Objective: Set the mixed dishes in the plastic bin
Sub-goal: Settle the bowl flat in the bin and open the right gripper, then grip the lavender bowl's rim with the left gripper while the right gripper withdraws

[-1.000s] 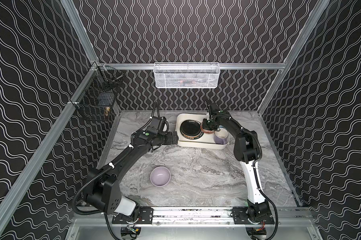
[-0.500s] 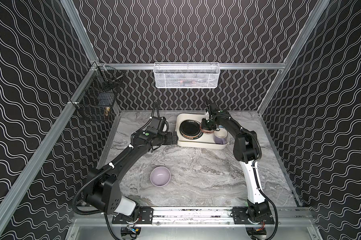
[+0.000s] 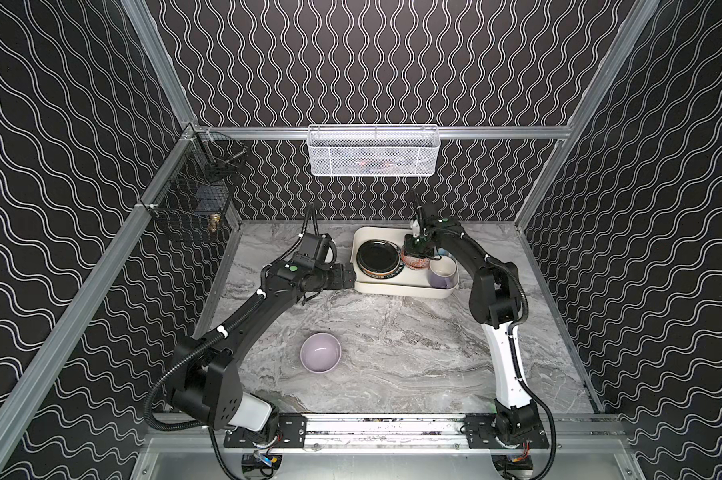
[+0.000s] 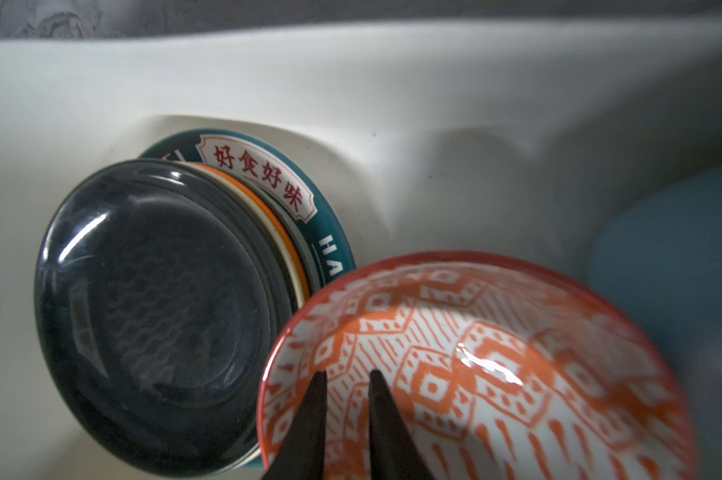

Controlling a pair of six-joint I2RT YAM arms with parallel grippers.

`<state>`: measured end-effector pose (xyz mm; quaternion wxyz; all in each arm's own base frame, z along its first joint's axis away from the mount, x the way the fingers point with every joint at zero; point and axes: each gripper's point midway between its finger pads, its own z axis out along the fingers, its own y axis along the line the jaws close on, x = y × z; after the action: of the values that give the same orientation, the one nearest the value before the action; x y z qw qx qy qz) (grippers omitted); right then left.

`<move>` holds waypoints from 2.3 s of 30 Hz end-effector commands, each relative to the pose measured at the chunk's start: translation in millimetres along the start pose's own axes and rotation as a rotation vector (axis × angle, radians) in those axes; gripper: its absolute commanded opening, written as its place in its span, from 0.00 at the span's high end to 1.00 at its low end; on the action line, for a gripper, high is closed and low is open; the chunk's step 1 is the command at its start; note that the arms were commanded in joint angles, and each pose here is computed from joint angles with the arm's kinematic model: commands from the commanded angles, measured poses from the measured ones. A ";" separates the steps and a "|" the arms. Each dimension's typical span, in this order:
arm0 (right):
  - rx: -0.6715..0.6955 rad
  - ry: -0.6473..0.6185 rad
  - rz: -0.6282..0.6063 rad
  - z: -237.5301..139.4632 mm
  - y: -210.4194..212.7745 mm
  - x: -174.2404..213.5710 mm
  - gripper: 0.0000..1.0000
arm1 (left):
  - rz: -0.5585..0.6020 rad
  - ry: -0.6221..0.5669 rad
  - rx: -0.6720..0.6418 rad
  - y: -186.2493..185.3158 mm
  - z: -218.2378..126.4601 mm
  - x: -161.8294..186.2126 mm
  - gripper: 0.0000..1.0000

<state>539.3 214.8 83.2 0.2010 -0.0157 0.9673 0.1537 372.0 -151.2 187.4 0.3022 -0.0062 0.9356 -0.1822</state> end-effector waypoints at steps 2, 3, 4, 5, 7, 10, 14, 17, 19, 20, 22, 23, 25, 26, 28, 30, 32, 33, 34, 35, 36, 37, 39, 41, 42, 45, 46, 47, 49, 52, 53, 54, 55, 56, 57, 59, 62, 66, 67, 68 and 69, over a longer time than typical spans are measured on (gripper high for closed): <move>0.027 -0.047 -0.024 -21.7 -0.3 -8.8 0.77 | 0.004 -0.029 0.012 -2.3 -4.8 -5.6 0.01; 0.030 -0.054 -0.024 -25.5 -0.3 -9.9 0.77 | 0.007 -0.033 0.012 -2.7 -6.1 -6.3 0.01; 0.032 -0.054 -0.024 -28.0 0.0 -9.1 0.77 | 0.007 -0.034 0.011 -2.5 -7.4 -6.1 0.02; 0.031 -0.055 -0.027 -29.1 1.1 -8.3 0.76 | 0.007 -0.039 0.012 -3.1 -9.0 -6.6 0.01; 0.030 -0.049 -0.034 -29.4 3.5 -4.0 0.76 | 0.006 -0.044 0.011 -2.8 -11.4 -6.6 0.01; 0.036 -0.028 -0.062 -21.9 13.1 6.5 0.76 | 0.005 -0.057 0.009 -2.7 -16.5 -7.2 0.01; 0.065 -0.004 -0.135 -12.1 33.5 20.4 0.76 | 0.005 -0.060 0.004 -1.8 -17.5 -7.4 0.01; 0.081 -0.002 -0.187 -8.2 50.0 28.5 0.76 | 0.005 -0.058 0.003 -1.5 -16.0 -7.4 0.01; 0.102 0.008 -0.187 -4.0 47.2 30.3 0.77 | 0.003 -0.052 0.003 -1.2 -14.0 -6.6 0.01; 0.117 0.010 -0.189 -2.2 45.0 30.3 0.77 | 0.005 -0.050 0.005 -1.6 -13.5 -6.2 0.01; 0.155 0.009 -0.193 -0.4 38.3 29.1 0.77 | 0.003 -0.050 0.004 -0.9 -13.1 -6.5 0.02; 0.160 0.011 -0.198 1.3 36.9 29.5 0.77 | 0.006 -0.049 0.005 -1.5 -13.0 -6.0 0.01; 0.178 0.007 -0.197 2.5 32.5 28.7 0.77 | 0.006 -0.047 0.007 -1.6 -11.9 -5.3 0.01; 0.186 0.009 -0.199 4.6 30.7 29.0 0.77 | 0.005 -0.043 0.007 -1.0 -10.8 -4.7 0.01; 0.193 0.013 -0.193 7.3 26.8 28.5 0.77 | 0.006 -0.039 0.008 -1.4 -9.2 -4.0 0.01; 0.196 0.017 -0.186 9.8 23.3 27.8 0.78 | 0.006 -0.035 0.007 -0.7 -8.2 -3.4 0.01; 0.198 0.018 -0.181 10.0 20.6 26.9 0.78 | 0.007 -0.034 0.007 -0.5 -7.5 -3.3 0.01; 0.197 0.014 -0.181 9.5 20.2 25.8 0.78 | 0.006 -0.033 0.006 -0.5 -7.3 -3.3 0.01; 0.196 0.010 -0.179 9.2 19.6 24.5 0.78 | 0.007 -0.032 0.006 -0.4 -7.0 -3.0 0.01; 0.196 0.011 -0.178 10.0 18.8 24.5 0.78 | 0.006 -0.029 0.006 -0.3 -6.0 -2.6 0.01; 0.196 0.015 -0.176 11.3 17.7 24.8 0.78 | 0.007 -0.029 0.008 -0.7 -6.1 -2.8 0.01; 0.192 0.019 -0.172 12.0 16.7 24.8 0.78 | 0.006 -0.028 0.008 -0.3 -5.6 -2.4 0.01; 0.187 0.021 -0.174 12.3 17.8 25.3 0.78 | 0.007 -0.028 0.006 0.0 -5.4 -2.5 0.01; 0.174 0.021 -0.173 11.2 19.5 25.1 0.78 | 0.005 -0.028 0.004 0.7 -5.3 -2.3 0.01; 0.168 0.020 -0.174 10.5 21.1 25.7 0.78 | 0.006 -0.030 0.005 0.4 -6.1 -2.7 0.01; 0.147 0.010 -0.186 1.8 30.9 25.2 0.77 | 0.004 -0.030 0.004 0.7 -6.1 -2.5 0.01; 0.142 0.001 -0.195 -2.7 35.0 24.8 0.77 | 0.004 -0.031 0.003 0.7 -6.9 -2.8 0.01; 0.143 -0.013 -0.204 -8.8 38.9 23.6 0.77 | 0.004 -0.032 0.003 0.7 -6.8 -3.0 0.01; 0.139 -0.040 -0.211 -20.6 44.8 20.2 0.77 | 0.003 -0.034 0.005 0.3 -7.9 -3.1 0.01; 0.140 -0.074 -0.207 -36.4 47.0 15.2 0.76 | 0.003 -0.036 0.006 -0.1 -8.7 -3.8 0.01; 0.148 -0.082 -0.208 -38.8 45.6 14.6 0.76 | 0.003 -0.036 0.005 0.2 -8.9 -3.6 0.01; 0.158 -0.086 -0.209 -39.8 43.6 14.3 0.76 | 0.003 -0.039 0.007 -0.2 -9.4 -4.0 0.01; 0.167 -0.084 -0.210 -39.4 41.0 15.0 0.76 | 0.002 -0.039 0.007 -0.2 -9.9 -3.8 0.01; 0.177 -0.079 -0.211 -36.9 38.0 16.4 0.76 | 0.002 -0.041 0.006 0.1 -10.2 -4.1 0.01; 0.185 -0.068 -0.209 -33.9 35.7 18.6 0.77 | 0.003 -0.039 0.006 0.0 -9.9 -3.4 0.01; 0.202 -0.048 -0.203 -27.3 30.6 22.8 0.77 | 0.003 -0.038 0.007 -0.1 -9.3 -3.2 0.01; 0.207 -0.026 -0.198 -21.8 28.1 28.7 0.77 | 0.004 -0.037 0.007 0.1 -9.3 -2.9 0.01; 0.191 -0.036 -0.193 -32.5 32.0 27.2 0.77 | 0.002 -0.035 0.001 1.2 -9.2 -2.2 0.02; 0.178 -0.048 -0.197 -38.9 36.3 26.0 0.76 | 0.000 -0.035 -0.003 2.1 -9.5 -1.8 0.01; 0.165 -0.059 -0.200 -46.2 40.2 25.3 0.75 | -0.002 -0.034 -0.006 2.8 -10.2 -1.0 0.01; 0.147 -0.076 -0.205 -55.5 45.8 24.8 0.74 | -0.005 -0.034 -0.012 4.0 -11.4 0.0 0.01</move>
<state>497.1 237.6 110.4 0.2346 -0.0883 0.9671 0.0439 366.8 -147.1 192.1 0.3120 -0.0082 0.9326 -0.1813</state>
